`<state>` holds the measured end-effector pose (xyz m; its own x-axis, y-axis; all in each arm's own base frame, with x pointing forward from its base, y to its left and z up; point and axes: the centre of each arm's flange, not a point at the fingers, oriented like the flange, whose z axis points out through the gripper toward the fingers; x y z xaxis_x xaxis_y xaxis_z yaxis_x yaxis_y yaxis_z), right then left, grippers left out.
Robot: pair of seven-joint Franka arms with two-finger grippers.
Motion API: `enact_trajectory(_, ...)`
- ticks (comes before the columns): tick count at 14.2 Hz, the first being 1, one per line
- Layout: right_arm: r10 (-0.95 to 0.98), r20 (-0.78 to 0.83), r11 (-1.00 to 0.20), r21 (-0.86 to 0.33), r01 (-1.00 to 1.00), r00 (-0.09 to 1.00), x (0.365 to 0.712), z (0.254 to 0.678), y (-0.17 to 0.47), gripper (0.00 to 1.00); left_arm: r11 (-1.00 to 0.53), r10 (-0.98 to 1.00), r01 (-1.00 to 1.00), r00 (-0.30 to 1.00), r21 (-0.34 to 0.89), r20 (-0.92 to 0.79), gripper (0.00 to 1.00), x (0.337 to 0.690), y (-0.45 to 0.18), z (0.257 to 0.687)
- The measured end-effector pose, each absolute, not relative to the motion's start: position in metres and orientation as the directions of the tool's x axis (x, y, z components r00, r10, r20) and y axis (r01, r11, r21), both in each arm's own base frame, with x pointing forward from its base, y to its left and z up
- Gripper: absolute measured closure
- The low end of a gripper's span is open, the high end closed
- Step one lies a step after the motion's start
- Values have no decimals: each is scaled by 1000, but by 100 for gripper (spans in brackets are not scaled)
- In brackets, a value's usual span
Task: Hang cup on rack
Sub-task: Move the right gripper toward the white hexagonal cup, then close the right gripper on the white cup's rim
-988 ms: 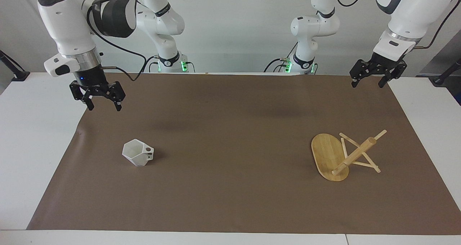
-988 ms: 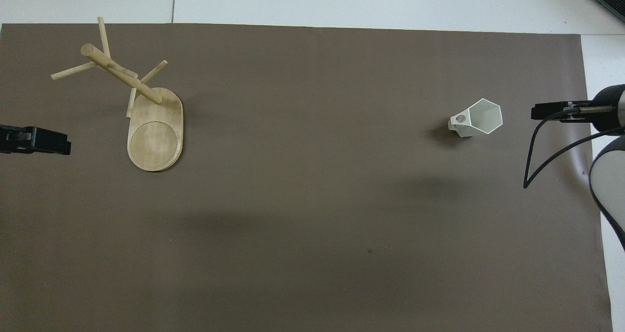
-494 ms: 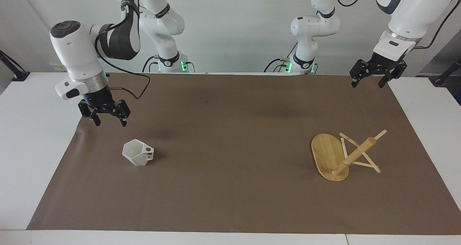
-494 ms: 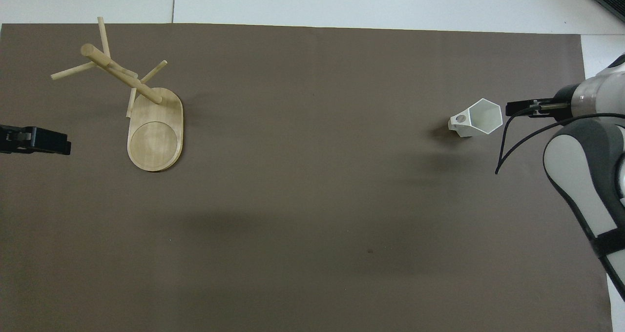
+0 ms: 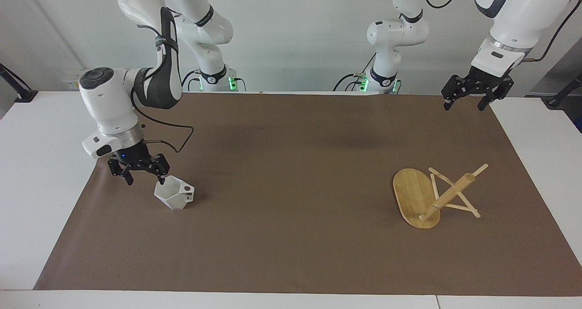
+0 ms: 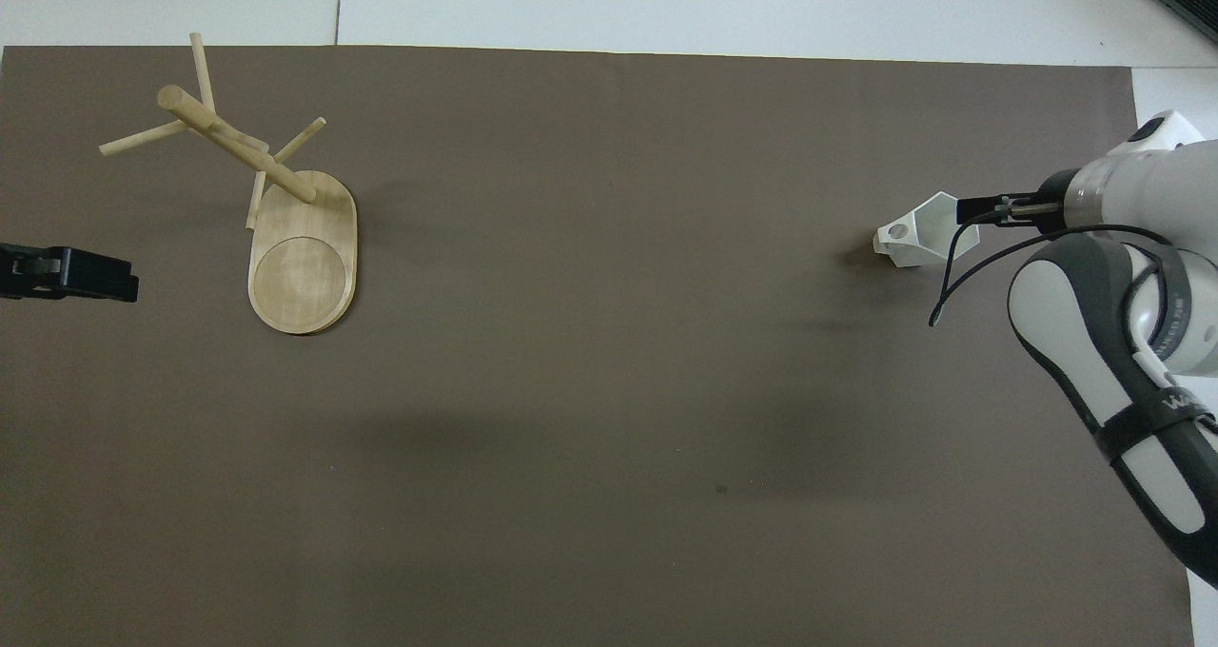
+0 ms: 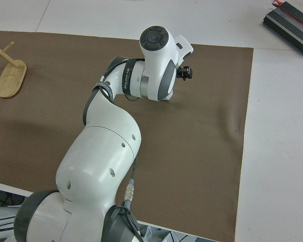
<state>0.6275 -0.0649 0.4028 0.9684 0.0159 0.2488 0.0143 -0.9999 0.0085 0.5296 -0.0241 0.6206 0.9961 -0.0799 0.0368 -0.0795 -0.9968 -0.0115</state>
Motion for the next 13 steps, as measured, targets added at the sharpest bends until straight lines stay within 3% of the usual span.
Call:
enact_trajectory(4, 15, 224, -1000, 5, 14, 974, 619, 378, -64, 0, -997, -80, -80, 996, -11, 37, 0, 530, -24, 621)
enact_trajectory(13, 13, 222, -1000, 6, 12, 975, 615, 370, -65, 0, -997, -80, -80, 996, -11, 37, 0, 530, -24, 621)
